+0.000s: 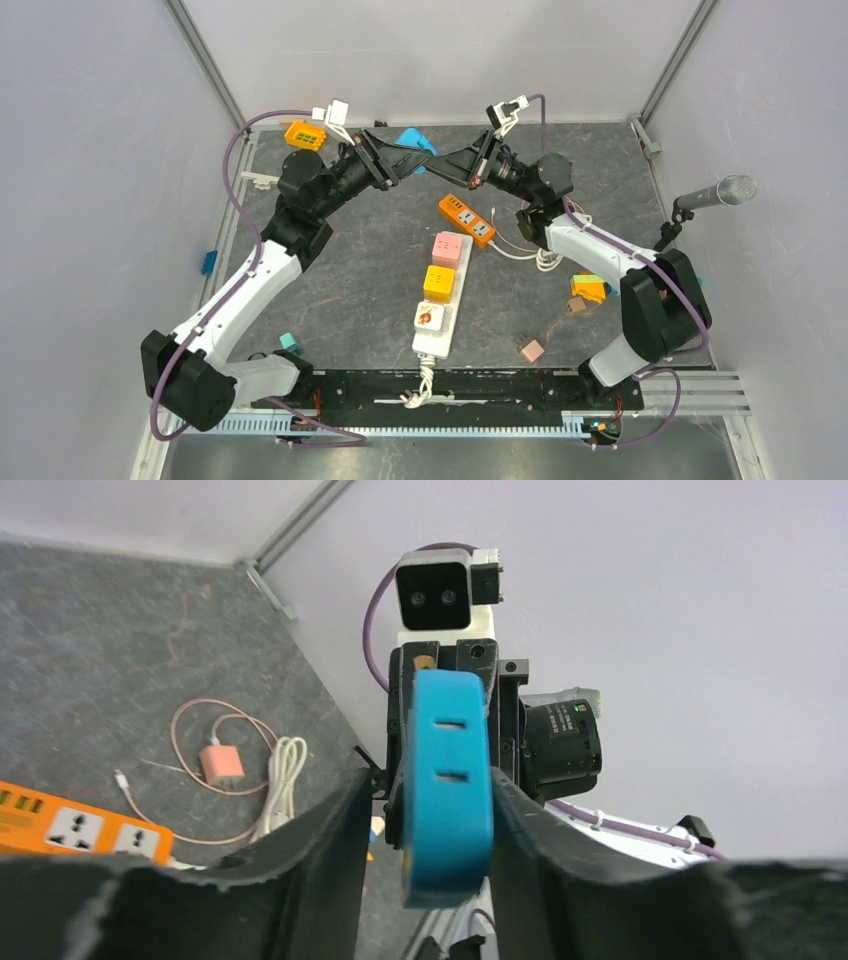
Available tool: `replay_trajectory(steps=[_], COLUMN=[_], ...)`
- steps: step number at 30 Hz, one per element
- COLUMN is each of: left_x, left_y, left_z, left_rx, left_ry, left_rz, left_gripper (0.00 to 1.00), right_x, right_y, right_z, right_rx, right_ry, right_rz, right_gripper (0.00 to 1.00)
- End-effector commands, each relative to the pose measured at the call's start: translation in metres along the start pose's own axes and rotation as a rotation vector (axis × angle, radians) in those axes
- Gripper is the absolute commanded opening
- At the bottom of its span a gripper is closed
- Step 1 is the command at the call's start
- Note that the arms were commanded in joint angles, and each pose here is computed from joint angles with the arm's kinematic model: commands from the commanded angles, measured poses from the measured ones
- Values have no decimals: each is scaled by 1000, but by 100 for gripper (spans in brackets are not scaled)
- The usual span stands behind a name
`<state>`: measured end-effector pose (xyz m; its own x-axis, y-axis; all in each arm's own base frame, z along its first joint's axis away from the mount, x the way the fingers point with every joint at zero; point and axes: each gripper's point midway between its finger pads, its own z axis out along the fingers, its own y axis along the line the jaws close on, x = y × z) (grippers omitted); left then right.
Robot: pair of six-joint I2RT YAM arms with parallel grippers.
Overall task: Insert the plug
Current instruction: Pick up the plug from the center of the board.
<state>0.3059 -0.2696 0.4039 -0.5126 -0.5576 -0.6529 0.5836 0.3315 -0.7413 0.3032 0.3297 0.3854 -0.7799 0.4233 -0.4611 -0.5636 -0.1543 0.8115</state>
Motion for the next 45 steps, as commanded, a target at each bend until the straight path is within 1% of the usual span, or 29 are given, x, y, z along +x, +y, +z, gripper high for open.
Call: replay_trajectory(steps=[1,2,3,4,7,9,13,14,18,24,27,31,32,34,36,37,38,39,40,42,45], left_x=[0,0,1,1,-3,-8,-14,-14,-11,-10,-9,-10,-13,-18,-21,-22,-22,-22,-22,-21,-22], left_y=[-4,-5,-5,-6,-4,-1,2,2,-1,-4,-3,0,1,-1,-1,-2,-1,-1,0,1,3], left_z=[11,13,15,16,17,14,6,5,4,5,8,11,11,11,12,12,13,14,14,15,16], left_rx=[35,47,57,66,52,29,-6,-9,-5,-6,-7,-18,-26,-28,-35,-38,-38,-38,-40,-43,-49], left_ry=[-1,-4,-2,-2,-24,-58,-109,-113,-107,-118,-111,-119,-132,-152,-159,-160,-160,-159,-159,-159,-169], left_rz=[-107,-123,-138,-146,-144,-131,-107,-107,-112,-104,-101,-100,-102,-89,-72,-69,-68,-68,-74,-86,-96], left_gripper=[55,57,56,53,49,49,54,55,50,51,47,33,32,32,35,38,44,48,50,49,38], right_x=[-4,-4,-4,-4,-4,-4,-5,-5,-7,-5,-4,-2,-1,0,1,1,1,2,2,2,2], right_y=[24,23,23,22,21,21,19,18,16,13,12,10,10,7,5,6,6,6,6,7,7], right_z=[3,3,3,2,1,0,-1,-1,-3,-4,-5,-7,-9,-10,-11,-11,-11,-11,-10,-10,-11], right_rx=[-62,-61,-61,-59,-54,-52,-42,-39,-32,-22,-17,-13,-10,-3,0,-1,-4,-6,-8,-10,-13], right_ry=[2,2,2,-1,-6,-13,-29,-32,-52,-56,-56,-54,-55,-59,-60,-59,-59,-57,-58,-57,-59], right_rz=[-81,-81,-80,-79,-73,-71,-59,-56,-48,-38,-32,-27,-25,-20,-14,-11,-11,-9,-6,-5,-4], right_gripper=[0,0,0,0,0,0,0,0,0,0,0,0,0,0,0,0,0,0,0,0,0])
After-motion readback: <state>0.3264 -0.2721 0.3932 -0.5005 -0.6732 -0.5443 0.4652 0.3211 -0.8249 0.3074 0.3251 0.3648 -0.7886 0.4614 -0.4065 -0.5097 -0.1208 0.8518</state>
